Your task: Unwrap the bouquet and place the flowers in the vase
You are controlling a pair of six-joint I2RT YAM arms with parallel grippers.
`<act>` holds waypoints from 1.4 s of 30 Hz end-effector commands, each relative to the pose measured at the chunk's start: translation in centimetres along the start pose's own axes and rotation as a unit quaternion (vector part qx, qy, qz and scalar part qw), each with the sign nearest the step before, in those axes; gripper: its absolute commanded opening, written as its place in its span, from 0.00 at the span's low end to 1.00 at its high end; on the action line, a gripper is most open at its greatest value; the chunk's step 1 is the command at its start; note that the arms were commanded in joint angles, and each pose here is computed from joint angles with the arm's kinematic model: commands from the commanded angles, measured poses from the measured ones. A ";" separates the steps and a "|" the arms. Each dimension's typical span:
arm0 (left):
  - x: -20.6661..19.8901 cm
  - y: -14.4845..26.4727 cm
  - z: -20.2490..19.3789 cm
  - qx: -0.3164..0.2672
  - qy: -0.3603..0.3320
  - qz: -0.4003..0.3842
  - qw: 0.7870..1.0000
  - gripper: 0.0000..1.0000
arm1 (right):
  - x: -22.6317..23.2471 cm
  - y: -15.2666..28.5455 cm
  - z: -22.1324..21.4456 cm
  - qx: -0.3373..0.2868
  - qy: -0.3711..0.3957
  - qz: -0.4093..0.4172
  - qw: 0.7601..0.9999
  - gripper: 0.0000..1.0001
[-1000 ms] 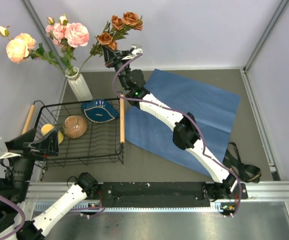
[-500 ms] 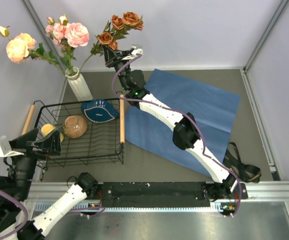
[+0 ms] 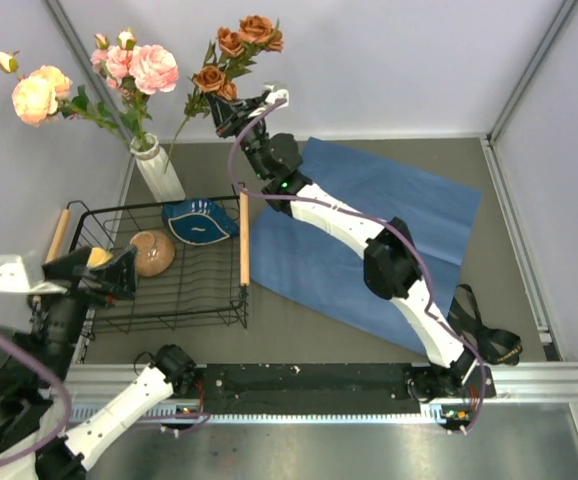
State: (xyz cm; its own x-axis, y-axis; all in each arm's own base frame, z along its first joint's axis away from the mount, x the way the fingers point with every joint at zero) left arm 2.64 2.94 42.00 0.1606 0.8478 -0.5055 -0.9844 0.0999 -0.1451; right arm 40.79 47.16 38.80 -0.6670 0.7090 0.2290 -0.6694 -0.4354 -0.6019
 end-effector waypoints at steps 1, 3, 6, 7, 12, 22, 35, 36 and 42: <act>-3.1 -4.0 -2.3 0.081 -0.016 -0.027 0.996 0.99 | 0.7 -0.3 11.4 -0.091 -0.010 0.059 0.994 0.00; -4.2 -5.4 -3.0 0.106 -0.015 -0.031 0.994 0.99 | 0.7 -0.1 13.1 -0.099 -0.015 0.072 0.992 0.00; -6.8 -7.1 -2.7 0.133 -0.004 -0.072 0.988 0.99 | 0.3 0.1 14.2 -0.082 -0.025 0.118 0.989 0.00; -7.6 -7.5 -2.6 0.144 0.000 -0.091 0.985 0.99 | -0.3 0.5 13.6 -0.067 -0.022 0.126 0.989 0.00; -12.6 -11.3 0.1 0.147 -0.001 -0.150 0.978 0.96 | -1.4 2.6 15.5 -0.020 -0.017 0.211 0.977 0.00; -15.7 -21.1 2.7 0.205 0.020 -0.254 0.945 0.71 | -4.1 7.9 20.5 0.050 -0.053 0.349 0.934 0.00; -15.5 -26.3 -1.6 0.312 0.055 -0.331 0.889 0.70 | -4.2 8.3 21.5 0.075 -0.112 0.440 0.888 0.00; -15.4 -26.2 -1.7 0.314 0.054 -0.333 0.887 0.67 | -4.3 8.3 21.2 0.078 -0.117 0.441 0.887 0.00; -15.6 -26.6 -2.2 0.325 0.070 -0.351 0.875 0.52 | -4.2 8.4 21.0 0.086 -0.127 0.449 0.880 0.00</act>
State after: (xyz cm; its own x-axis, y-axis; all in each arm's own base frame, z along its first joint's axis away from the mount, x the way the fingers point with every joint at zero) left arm 27.23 -14.02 50.31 0.6343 0.4588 -0.6222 -0.5124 0.8522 0.1060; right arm 31.77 29.32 47.68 -0.9970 -0.0639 -0.0433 0.0770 -0.8629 -0.4994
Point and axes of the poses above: each gripper's point midway between its finger pads, its own y axis back along the fingers, its own x axis along the line the jaws close on, z = x × y, the point moved 9 cm from there along y, back along the fingers, and after that the axes turned 15 degrees about y, right-handed, at the moved point
